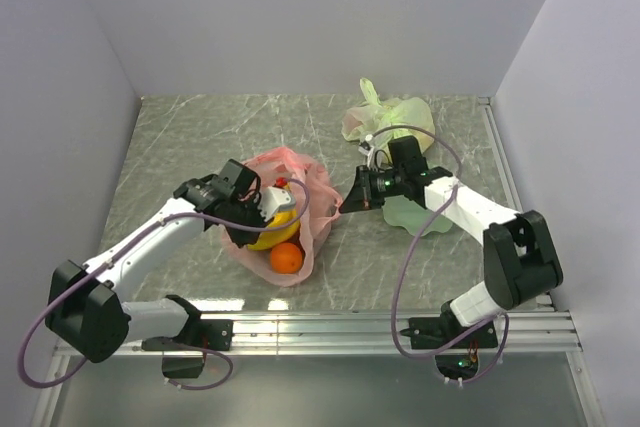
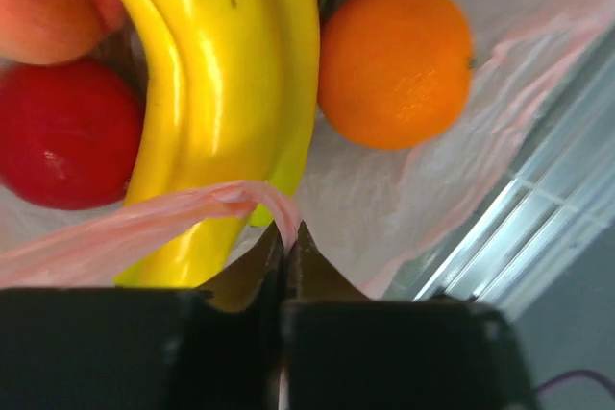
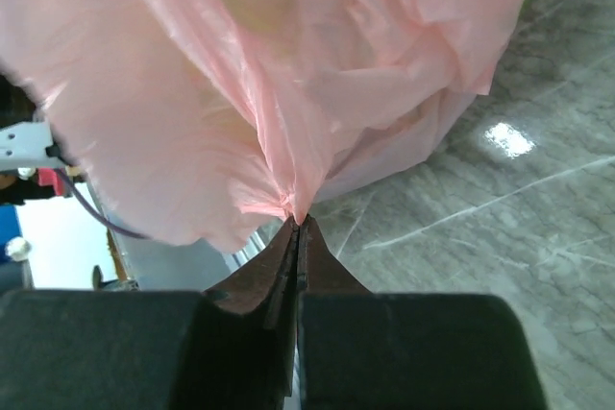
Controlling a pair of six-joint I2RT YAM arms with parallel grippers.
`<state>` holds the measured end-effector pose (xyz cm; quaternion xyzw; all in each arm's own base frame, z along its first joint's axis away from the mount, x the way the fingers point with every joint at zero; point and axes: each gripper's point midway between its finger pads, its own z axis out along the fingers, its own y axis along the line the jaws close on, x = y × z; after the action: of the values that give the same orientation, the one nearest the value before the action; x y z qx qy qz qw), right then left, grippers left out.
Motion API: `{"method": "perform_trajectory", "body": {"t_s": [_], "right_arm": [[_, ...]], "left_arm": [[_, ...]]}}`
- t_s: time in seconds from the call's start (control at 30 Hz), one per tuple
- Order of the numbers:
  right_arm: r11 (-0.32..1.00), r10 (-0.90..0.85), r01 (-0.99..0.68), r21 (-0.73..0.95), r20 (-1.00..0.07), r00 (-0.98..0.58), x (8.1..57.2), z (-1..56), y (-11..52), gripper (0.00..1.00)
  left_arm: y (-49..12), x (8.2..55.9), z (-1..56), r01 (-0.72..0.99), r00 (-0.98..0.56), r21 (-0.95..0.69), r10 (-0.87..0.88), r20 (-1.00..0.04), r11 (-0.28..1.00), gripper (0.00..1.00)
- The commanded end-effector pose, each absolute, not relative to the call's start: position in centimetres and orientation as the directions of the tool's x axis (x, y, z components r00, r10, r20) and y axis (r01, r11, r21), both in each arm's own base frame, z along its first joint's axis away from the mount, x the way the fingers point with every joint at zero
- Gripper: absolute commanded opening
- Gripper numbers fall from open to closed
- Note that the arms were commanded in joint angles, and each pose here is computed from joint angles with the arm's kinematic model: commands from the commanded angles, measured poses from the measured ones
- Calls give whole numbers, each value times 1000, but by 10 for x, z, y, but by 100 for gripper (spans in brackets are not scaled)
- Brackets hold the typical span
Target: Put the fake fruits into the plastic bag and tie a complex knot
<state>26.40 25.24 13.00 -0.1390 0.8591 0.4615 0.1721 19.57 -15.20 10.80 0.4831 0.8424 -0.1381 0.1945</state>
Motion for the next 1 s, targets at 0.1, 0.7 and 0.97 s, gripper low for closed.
{"method": "perform_trajectory", "body": {"t_s": [0.1,0.7,0.97], "right_arm": [[498,-27,-596,629,-676,-736,274,236,233,0],[652,36,-674,348,-902,-430,294,362,157,0],[569,-27,-759,317,-915,-403,304,363,199,0]], "left_arm": [[-189,207,244,889,-277,9,552,-787,458,0],[-122,240,377,496,-192,-43,61,-980,867,0],[-77,271,311,180,-345,-84,-17,-938,980,0]]}}
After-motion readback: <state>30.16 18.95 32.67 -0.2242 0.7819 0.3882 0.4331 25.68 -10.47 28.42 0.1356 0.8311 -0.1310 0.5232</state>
